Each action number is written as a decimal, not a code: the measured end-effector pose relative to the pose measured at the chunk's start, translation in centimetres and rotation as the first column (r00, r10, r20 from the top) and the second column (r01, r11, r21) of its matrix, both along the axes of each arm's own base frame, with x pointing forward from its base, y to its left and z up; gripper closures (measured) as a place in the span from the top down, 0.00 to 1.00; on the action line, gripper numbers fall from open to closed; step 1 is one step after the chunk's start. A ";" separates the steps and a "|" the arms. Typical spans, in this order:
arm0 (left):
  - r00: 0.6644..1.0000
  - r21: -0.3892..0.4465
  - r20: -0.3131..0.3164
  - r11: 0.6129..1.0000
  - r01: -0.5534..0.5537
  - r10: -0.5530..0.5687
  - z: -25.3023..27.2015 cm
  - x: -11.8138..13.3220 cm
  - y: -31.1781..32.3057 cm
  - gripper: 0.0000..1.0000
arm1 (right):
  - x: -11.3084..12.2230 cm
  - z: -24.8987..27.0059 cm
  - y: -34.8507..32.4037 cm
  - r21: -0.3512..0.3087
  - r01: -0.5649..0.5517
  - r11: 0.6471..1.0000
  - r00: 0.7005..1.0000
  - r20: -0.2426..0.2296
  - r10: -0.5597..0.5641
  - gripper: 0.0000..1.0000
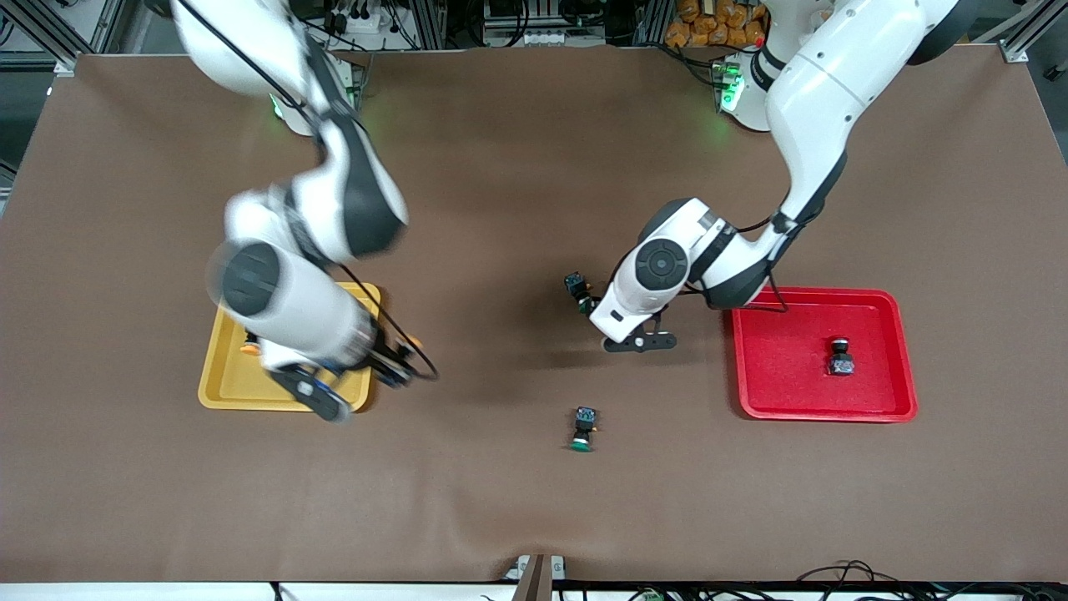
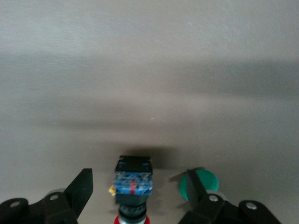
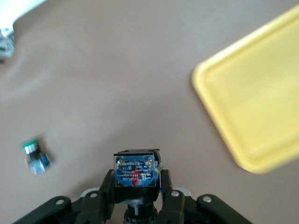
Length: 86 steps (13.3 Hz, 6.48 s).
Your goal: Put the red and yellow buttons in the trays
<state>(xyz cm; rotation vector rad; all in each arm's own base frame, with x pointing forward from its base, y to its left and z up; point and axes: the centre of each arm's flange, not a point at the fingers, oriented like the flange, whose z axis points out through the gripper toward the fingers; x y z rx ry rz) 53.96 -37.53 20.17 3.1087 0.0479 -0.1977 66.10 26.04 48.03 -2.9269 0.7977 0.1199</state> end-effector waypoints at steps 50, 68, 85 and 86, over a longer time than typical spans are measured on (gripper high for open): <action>0.946 -0.029 -0.016 0.946 0.322 -0.323 -1.0 10.2 32.0 0.56 | -11.3 11.8 -28.9 -0.042 -0.458 0.888 0.884 0.085 0.460 1.00; 0.963 0.184 0.019 0.947 0.262 -0.270 37.3 7.5 27.9 1.00 | -11.7 11.9 -28.3 -0.095 -0.593 0.800 0.800 0.045 0.598 1.00; 0.986 0.107 0.019 0.981 0.164 -0.166 40.7 5.4 28.7 1.00 | -13.4 15.2 -32.2 -0.112 -0.567 0.816 0.814 0.075 0.576 1.00; 0.987 0.091 0.021 0.983 0.157 -0.159 41.1 5.2 29.4 1.00 | -13.3 15.0 -32.8 -0.109 -0.560 0.821 0.820 0.071 0.568 1.00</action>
